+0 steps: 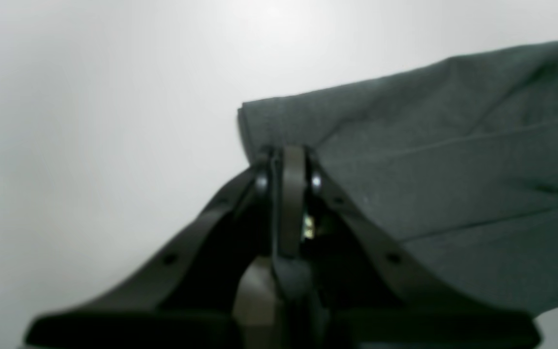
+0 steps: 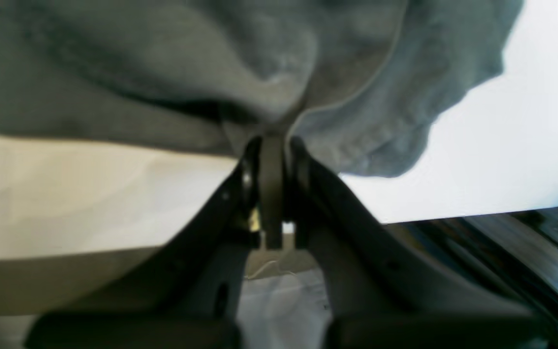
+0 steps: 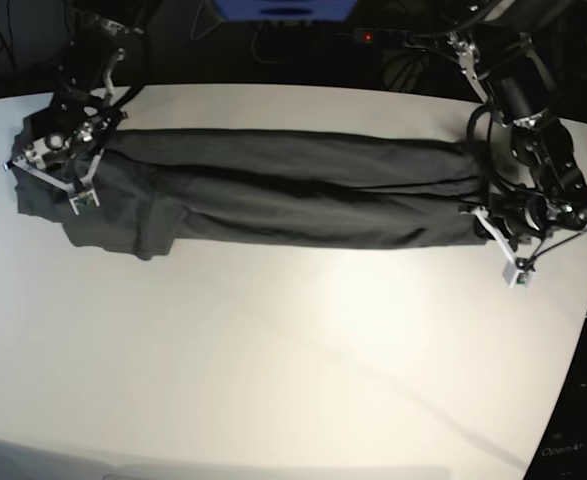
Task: Fold the T-shirt properly
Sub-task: 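Pull the strip ends apart with both grippers to straighten it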
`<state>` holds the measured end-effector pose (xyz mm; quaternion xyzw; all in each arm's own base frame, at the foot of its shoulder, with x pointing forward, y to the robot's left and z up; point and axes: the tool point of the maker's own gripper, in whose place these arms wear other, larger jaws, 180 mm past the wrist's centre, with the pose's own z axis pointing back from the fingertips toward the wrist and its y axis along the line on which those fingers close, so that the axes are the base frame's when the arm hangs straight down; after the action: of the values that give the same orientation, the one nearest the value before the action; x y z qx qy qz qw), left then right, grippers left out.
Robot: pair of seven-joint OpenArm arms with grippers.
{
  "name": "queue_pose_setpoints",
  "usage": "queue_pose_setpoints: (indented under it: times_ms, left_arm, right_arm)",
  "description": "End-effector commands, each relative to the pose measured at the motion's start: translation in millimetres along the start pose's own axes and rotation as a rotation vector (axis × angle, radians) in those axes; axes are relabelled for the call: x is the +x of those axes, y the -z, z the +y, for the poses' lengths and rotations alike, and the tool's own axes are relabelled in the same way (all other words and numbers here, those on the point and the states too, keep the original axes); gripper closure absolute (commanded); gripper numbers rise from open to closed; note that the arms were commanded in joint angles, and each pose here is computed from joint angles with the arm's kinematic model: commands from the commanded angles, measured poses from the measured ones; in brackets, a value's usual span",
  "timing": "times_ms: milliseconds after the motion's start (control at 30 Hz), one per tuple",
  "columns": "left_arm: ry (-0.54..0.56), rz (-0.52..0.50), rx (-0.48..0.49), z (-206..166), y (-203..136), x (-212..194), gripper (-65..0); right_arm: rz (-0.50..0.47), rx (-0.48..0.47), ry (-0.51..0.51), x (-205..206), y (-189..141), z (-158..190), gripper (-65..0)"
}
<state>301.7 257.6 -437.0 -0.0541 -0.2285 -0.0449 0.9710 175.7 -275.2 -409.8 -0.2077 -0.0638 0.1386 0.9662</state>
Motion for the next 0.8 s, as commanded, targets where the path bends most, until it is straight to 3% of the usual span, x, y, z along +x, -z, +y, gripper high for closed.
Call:
queue_pose_setpoints:
  times_ms: [0,367,767]
  left_arm:
    - [0.014,0.104,0.069,19,-5,-20,-2.3]
    - [0.020,0.107,0.086,27,-8,-20,-2.3]
    - [0.024,0.112,0.091,29,-9,-20,-2.3]
  right_arm:
    - [-0.001,-0.038,0.022,1,-3,-15,-0.1]
    - [0.061,-0.172,0.030,-8,-12,-57,-0.1]
    - [0.117,-0.140,0.023,-27,-7,-36,-0.1]
